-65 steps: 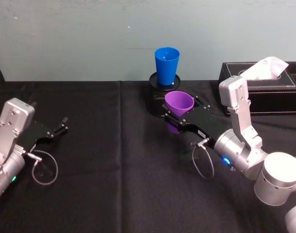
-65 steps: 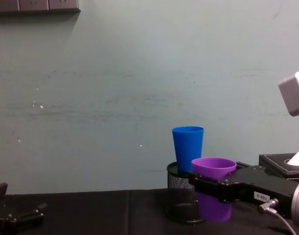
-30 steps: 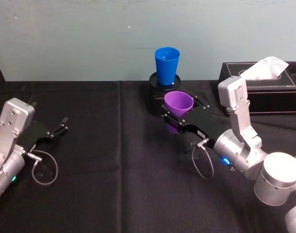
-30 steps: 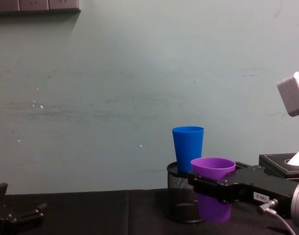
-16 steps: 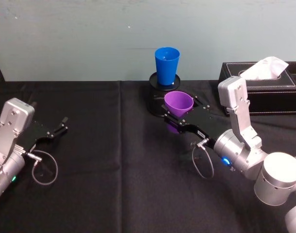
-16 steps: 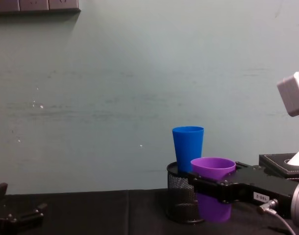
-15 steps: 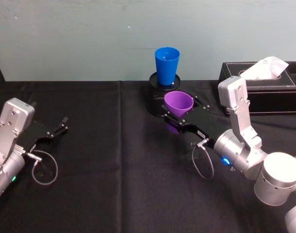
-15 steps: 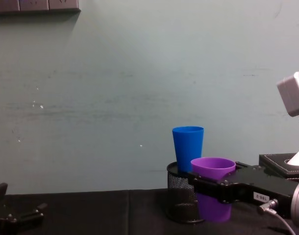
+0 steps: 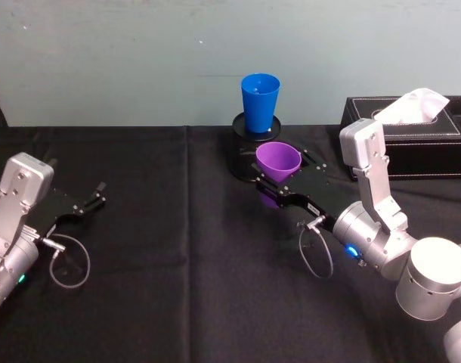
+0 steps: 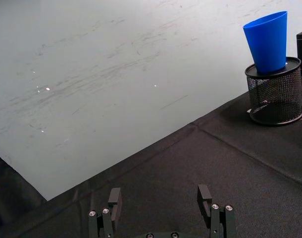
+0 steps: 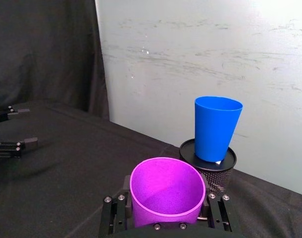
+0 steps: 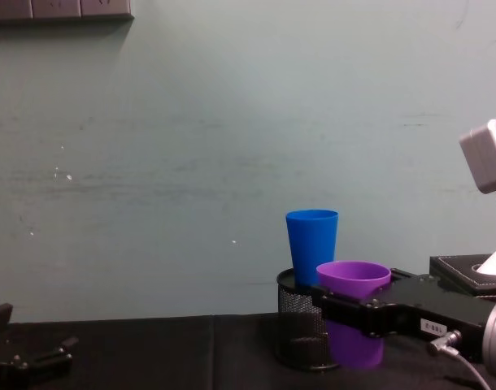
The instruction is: Pick up one cup with a gripper and tap it against the other cup.
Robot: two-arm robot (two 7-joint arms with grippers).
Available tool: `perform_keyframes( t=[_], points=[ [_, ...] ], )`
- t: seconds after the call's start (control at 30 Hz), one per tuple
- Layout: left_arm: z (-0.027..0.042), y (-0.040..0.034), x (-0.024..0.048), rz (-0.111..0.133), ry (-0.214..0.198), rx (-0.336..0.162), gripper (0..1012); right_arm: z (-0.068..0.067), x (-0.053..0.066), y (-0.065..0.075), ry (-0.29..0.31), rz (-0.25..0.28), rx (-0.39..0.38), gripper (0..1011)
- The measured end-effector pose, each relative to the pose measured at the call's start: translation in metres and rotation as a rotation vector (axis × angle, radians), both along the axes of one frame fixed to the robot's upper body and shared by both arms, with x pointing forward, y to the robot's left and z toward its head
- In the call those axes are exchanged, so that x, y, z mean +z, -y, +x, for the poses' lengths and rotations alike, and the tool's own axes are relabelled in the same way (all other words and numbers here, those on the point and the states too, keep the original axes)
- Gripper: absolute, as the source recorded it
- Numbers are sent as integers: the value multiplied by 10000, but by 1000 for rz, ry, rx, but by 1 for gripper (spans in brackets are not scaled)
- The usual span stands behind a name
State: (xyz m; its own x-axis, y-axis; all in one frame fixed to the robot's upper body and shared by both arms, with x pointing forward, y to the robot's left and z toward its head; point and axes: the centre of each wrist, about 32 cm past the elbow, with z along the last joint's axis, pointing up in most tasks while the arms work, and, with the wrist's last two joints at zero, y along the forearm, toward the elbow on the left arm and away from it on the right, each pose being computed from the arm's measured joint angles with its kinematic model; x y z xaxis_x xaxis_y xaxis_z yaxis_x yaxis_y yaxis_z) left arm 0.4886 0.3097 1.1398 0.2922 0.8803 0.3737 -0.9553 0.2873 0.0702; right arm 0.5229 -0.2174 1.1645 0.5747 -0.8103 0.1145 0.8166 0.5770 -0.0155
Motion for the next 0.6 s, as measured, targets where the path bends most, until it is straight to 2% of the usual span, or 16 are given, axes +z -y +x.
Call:
perform_keyframes(
  t=[0.6],
  points=[
    [0,0,0,0,0,0,1000,0,0,0,0,0,0,749]
  ],
)
